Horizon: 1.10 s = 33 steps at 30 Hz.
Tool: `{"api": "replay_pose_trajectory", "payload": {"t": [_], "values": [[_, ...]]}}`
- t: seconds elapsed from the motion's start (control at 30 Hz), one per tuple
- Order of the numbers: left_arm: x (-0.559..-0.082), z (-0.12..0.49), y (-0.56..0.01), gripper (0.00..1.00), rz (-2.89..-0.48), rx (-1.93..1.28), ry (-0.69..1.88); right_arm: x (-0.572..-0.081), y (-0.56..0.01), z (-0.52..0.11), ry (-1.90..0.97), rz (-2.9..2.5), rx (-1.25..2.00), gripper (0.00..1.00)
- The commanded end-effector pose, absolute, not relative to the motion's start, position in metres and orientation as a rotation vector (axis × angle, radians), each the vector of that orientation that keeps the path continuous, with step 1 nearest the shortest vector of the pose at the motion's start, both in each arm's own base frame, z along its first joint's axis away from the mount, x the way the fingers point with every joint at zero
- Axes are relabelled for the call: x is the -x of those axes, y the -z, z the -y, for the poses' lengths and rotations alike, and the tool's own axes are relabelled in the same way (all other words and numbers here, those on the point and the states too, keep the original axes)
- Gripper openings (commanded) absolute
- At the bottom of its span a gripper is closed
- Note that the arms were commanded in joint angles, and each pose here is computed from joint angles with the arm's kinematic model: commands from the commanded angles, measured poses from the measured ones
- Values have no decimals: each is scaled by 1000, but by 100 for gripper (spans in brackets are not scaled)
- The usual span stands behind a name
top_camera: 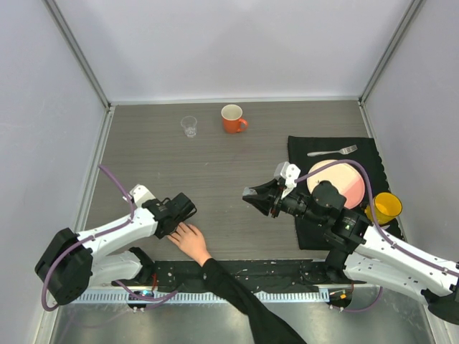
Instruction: Paint the nails
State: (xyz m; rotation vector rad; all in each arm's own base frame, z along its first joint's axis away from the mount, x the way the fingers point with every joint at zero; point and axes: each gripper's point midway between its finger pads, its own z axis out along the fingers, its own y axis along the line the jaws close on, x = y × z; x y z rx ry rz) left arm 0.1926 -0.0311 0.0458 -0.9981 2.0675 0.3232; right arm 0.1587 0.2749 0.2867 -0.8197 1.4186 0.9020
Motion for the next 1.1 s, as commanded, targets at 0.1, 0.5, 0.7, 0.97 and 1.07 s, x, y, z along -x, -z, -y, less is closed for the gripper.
{"api": "replay_pose_trajectory", "payload": {"t": [0.1, 0.5, 0.7, 0.97, 1.07], "values": [[-200, 28, -47, 0, -2036, 1006, -329, -161, -307, -277, -911, -1355, 792, 1], [-196, 26, -44, 0, -2053, 1026, -339, -162, -306, -277, -909, -1359, 790, 1], [-194, 25, -51, 0, -2062, 1025, -339, -160, -308, -277, -914, -1351, 791, 1], [-191, 28, -49, 0, -2088, 1010, -282, -159, -308, -277, -921, -1346, 791, 1], [-190, 29, -48, 0, -2095, 1013, -272, -158, -309, -276, -925, -1343, 791, 1]]}}
